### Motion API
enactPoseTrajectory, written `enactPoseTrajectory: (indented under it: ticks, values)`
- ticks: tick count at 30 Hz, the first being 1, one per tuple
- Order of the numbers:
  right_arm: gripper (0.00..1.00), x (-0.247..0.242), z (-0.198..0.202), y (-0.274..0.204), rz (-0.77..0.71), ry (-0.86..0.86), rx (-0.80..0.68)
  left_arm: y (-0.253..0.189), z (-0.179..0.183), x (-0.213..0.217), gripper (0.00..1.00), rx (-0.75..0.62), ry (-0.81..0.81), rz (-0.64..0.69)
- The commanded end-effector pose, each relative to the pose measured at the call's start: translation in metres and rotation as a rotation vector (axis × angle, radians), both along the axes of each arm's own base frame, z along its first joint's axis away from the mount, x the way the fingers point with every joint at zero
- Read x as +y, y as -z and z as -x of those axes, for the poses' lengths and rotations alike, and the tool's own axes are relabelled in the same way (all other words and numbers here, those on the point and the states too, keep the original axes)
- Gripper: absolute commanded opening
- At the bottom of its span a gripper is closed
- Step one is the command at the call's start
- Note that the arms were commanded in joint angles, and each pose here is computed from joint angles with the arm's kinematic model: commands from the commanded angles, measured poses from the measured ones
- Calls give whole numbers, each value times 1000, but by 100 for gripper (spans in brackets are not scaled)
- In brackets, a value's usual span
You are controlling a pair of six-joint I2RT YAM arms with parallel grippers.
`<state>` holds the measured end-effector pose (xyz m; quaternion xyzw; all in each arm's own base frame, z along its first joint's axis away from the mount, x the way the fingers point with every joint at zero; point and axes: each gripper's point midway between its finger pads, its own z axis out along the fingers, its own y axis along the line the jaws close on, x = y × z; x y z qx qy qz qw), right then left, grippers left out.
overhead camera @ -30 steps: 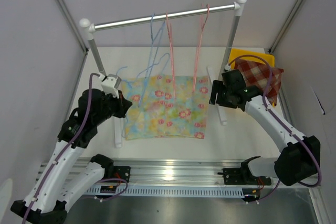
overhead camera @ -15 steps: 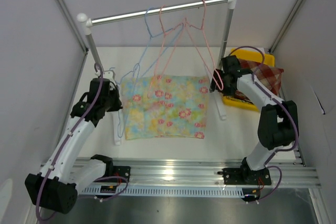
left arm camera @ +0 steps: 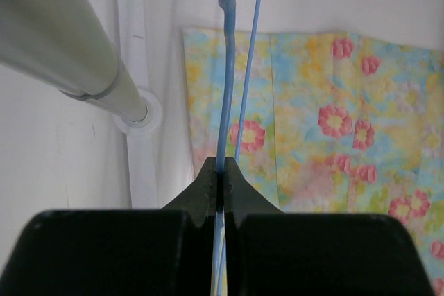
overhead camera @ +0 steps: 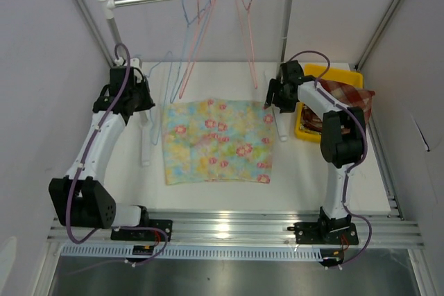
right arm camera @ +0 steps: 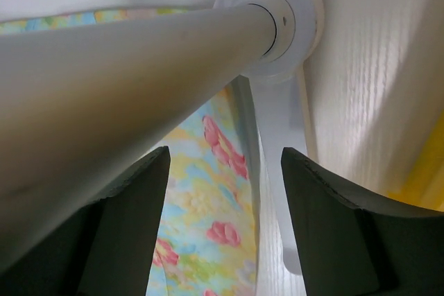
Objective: Place the skirt on the hanger
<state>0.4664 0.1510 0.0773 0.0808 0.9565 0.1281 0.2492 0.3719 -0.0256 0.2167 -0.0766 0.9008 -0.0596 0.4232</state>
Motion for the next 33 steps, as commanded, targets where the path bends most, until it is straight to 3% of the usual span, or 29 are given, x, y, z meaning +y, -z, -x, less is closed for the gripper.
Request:
enactPoseTrajectory:
  ticks: [1, 10, 16, 21, 26, 29, 30, 33]
  values:
    - [71, 12, -38, -21, -65, 8, -96, -32, -43, 5, 0, -130, 18, -6]
    - [71, 23, -87, -18, -131, 1, -132, -46, -107, 24, 0, -129, 12, 9]
    - [72, 18, -91, -48, -180, -9, -185, -66, -119, -9, 0, -189, 170, 112]
    - [76, 15, -76, -77, -214, -14, -232, -79, -99, -48, 0, -224, 291, 126]
    - [76, 10, -43, -94, -231, 16, -239, -36, -66, -70, 0, -132, 313, 161]
    - [76, 8, -20, -104, -216, 22, -258, -44, -46, -82, 0, -167, 340, 183]
    - [76, 7, -14, -106, -212, 22, -259, -22, -34, -86, 0, -120, 331, 206]
    - [76, 4, 10, -114, -202, 26, -272, -12, -9, -90, 0, -123, 310, 271]
